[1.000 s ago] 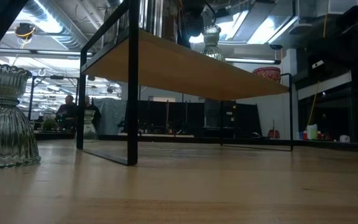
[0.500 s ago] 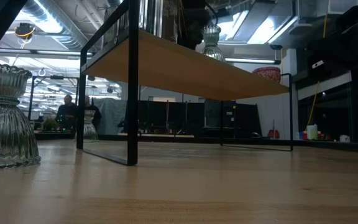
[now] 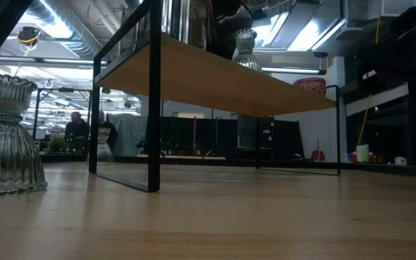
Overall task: Pick & Place candle stick holders
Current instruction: Put the blue patterned scented candle on the shelf
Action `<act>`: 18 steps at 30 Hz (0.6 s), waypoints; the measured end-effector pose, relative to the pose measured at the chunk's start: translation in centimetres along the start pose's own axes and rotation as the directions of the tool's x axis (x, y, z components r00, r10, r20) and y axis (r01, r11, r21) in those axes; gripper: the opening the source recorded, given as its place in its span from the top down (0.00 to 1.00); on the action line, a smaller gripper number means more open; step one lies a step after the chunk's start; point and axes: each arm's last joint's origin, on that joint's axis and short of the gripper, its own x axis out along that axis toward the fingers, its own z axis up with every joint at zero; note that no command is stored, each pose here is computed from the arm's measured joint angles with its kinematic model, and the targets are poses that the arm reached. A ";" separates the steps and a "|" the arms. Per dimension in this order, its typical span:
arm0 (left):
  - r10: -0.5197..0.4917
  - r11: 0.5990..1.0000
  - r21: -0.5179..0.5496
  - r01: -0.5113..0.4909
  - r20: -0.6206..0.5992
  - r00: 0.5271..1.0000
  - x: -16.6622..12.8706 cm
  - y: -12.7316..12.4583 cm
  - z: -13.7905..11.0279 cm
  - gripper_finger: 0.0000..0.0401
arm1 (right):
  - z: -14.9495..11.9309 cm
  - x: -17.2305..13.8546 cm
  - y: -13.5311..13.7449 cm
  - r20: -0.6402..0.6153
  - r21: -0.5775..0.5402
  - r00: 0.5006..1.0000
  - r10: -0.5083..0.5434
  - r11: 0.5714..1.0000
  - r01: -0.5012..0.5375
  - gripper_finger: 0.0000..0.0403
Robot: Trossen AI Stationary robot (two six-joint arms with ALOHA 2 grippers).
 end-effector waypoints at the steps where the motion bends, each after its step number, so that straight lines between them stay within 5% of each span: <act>1: -0.005 1.000 0.012 0.005 0.014 1.000 0.0 0.0 0.1 1.00 | 0.0 0.0 0.0 0.000 0.000 1.000 0.000 1.000 0.000 0.98; 18: -0.076 0.997 0.026 0.075 0.015 0.997 -0.1 0.8 0.6 1.00 | 0.0 0.0 0.0 0.000 0.000 1.000 0.000 1.000 0.000 0.98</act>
